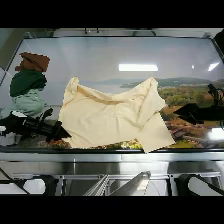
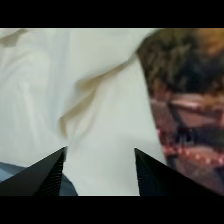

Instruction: Fold the shirts.

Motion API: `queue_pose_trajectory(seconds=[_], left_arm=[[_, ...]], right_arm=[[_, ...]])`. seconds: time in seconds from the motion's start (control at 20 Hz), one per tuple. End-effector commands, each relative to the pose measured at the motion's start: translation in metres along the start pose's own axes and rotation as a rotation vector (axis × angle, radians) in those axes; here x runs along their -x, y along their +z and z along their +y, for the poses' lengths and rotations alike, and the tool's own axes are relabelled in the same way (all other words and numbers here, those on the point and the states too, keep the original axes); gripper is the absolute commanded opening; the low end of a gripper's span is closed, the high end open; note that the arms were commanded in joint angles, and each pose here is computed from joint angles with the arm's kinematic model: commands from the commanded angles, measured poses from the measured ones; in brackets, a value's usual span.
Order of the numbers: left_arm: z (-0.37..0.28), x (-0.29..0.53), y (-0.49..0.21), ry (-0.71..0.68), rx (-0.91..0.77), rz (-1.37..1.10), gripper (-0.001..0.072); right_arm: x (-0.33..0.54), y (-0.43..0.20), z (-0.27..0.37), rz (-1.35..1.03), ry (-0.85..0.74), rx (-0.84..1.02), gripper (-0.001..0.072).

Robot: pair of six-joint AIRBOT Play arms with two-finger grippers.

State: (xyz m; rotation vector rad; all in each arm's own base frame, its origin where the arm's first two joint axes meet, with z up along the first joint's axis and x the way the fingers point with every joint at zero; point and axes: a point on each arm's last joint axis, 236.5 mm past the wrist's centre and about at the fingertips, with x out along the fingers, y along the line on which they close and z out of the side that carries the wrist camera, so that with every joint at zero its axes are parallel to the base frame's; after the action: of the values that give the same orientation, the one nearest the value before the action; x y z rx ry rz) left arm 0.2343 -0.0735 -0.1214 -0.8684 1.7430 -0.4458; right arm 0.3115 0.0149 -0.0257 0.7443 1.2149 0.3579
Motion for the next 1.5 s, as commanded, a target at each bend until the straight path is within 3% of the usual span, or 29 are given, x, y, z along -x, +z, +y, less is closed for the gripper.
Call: queue_pose_trajectory(seconds=[0.0,0.2,0.25,0.3,0.75,0.85,0.9,1.0,1.1,1.25,1.45], left_arm=[[-0.011,0.003,0.006,-0.014,-0.037,0.012,0.0018],[-0.011,0.011,0.015,0.0,-0.055,-0.01,0.0018],[-0.011,0.015,0.018,-0.003,-0.053,-0.022,0.0018],[-0.011,0.019,0.021,-0.008,-0.051,-0.032,0.0018],[-0.009,0.032,0.024,-0.033,-0.04,-0.051,0.0018],[-0.009,0.032,0.024,-0.033,-0.04,-0.051,0.0018],[-0.009,0.032,0.024,-0.033,-0.042,-0.051,0.0018],[-0.009,0.032,0.024,-0.034,-0.047,-0.052,0.0019],[-0.018,0.033,0.024,-0.07,-0.045,-0.054,0.002],[-0.092,0.055,0.016,-0.342,-0.197,-0.087,0.0019],[-0.257,0.184,-0.049,-0.938,-0.708,-0.364,0.0019]], right_arm=[[-0.006,-0.008,-0.037,0.045,-0.092,-0.075,0.0532],[-0.041,-0.017,-0.034,0.128,0.007,-0.084,0.0519],[-0.051,-0.016,-0.03,0.132,0.033,-0.071,0.0447],[-0.06,-0.015,-0.031,0.136,0.034,-0.074,0.0433],[-0.129,-0.037,-0.005,0.229,-0.001,-0.037,0.0425],[-0.136,-0.042,0.007,0.245,0.02,-0.023,0.0329],[-0.137,-0.044,0.012,0.254,0.035,-0.012,0.0322],[-0.132,-0.053,0.023,0.3,0.087,0.028,0.0015],[-0.117,-0.06,0.038,0.347,0.151,0.035,0.0019],[-0.071,-0.039,0.095,0.257,0.296,0.135,0.0017],[0.086,0.022,0.249,-0.326,0.557,0.522,0.0018]])
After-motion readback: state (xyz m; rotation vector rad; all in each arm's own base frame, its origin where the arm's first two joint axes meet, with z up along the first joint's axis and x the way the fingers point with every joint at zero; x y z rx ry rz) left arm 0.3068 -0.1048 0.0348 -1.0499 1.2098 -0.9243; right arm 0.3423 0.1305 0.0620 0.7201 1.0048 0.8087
